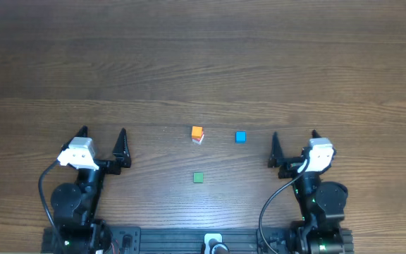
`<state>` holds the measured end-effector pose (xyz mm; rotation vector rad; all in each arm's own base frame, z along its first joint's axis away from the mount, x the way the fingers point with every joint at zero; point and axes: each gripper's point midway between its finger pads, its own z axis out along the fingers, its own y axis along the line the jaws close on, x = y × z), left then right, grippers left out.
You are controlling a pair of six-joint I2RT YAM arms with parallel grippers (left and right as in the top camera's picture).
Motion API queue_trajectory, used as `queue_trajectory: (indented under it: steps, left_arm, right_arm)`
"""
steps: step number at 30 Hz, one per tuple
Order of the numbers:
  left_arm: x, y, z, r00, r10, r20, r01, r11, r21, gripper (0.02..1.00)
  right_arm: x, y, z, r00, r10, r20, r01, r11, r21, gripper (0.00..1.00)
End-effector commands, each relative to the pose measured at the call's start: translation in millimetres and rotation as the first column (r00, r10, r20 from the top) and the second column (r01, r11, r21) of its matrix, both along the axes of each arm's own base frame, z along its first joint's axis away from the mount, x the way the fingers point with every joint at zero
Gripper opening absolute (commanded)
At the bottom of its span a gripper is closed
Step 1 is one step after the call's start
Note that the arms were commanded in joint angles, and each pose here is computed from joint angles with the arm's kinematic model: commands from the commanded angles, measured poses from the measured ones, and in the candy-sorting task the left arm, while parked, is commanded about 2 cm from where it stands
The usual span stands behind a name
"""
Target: Stack Cubes
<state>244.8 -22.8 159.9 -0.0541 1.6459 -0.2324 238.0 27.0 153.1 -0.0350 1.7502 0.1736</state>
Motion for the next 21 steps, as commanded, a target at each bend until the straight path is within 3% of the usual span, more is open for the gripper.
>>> queue_trajectory:
  steps: [1,7,14,21]
  left_arm:
    - [0,-1,-2,1.000,-0.006,0.003,0.006,1.000,0.014,0.998]
    - [0,-1,-2,1.000,-0.006,0.003,0.006,1.000,0.014,0.998]
    - [0,-1,-2,1.000,-0.006,0.003,0.006,1.000,0.014,0.998]
    - [0,-1,-2,1.000,-0.006,0.003,0.006,1.000,0.014,1.000]
  right_arm:
    - [-8,13,49,0.997,0.067,-0.035,-0.064,0.995,0.079,0.991]
    - [-13,28,80,0.951,0.151,-0.270,-0.117,0.983,0.140,0.991]
    - [-17,44,60,0.769,0.215,-0.602,-0.131,0.975,0.181,0.991]
    - [-20,99,32,0.612,0.312,-0.727,-0.248,0.948,0.199,0.993]
